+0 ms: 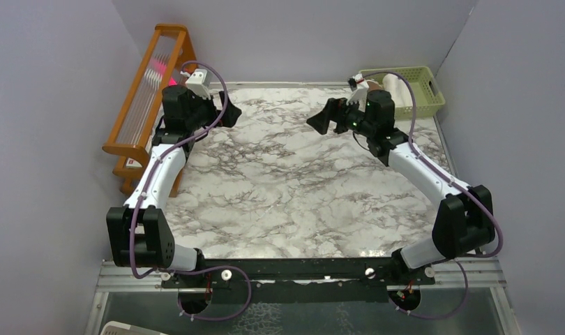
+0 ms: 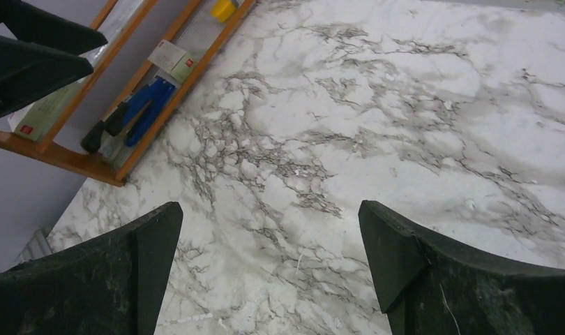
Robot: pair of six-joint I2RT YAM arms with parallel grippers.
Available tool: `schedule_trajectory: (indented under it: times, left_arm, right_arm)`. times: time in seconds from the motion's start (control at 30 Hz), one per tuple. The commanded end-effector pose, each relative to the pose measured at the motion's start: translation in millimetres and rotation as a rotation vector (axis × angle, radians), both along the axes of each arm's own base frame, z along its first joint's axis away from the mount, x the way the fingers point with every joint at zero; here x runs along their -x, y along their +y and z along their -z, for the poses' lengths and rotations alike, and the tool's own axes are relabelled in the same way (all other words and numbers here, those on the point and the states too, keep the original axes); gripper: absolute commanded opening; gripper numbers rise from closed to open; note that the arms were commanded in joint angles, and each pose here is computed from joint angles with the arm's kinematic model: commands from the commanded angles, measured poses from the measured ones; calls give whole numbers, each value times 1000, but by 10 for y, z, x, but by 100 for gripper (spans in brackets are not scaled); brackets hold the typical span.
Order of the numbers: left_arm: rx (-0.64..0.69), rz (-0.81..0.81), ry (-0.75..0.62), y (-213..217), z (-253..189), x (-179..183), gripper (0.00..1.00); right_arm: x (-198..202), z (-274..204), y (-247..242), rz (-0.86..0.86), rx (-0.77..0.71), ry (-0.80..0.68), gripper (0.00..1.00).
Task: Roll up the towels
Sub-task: Reset both arms
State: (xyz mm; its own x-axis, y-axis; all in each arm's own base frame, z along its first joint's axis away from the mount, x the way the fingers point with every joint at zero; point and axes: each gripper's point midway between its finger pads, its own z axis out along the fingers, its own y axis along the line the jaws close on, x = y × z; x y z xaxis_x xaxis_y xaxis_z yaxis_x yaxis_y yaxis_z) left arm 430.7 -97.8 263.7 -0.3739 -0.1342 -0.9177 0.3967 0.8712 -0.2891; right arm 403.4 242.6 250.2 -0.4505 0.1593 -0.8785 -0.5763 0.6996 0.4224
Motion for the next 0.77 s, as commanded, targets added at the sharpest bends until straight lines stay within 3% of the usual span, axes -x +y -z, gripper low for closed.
schedule_trajectory:
  times: [0.0, 0.43, 0.73]
  left_arm:
    - [-26, -29, -6, 64, 12, 99, 99]
    - [17, 2, -29, -6, -161, 349, 99]
    - [17, 7, -56, -10, -230, 473, 99]
  right_arm:
    - [52, -137, -180, 67, 10, -30, 100]
    - [249, -310, -140, -19, 8, -115, 100]
    - [197, -238, -254, 72, -1, -100, 100]
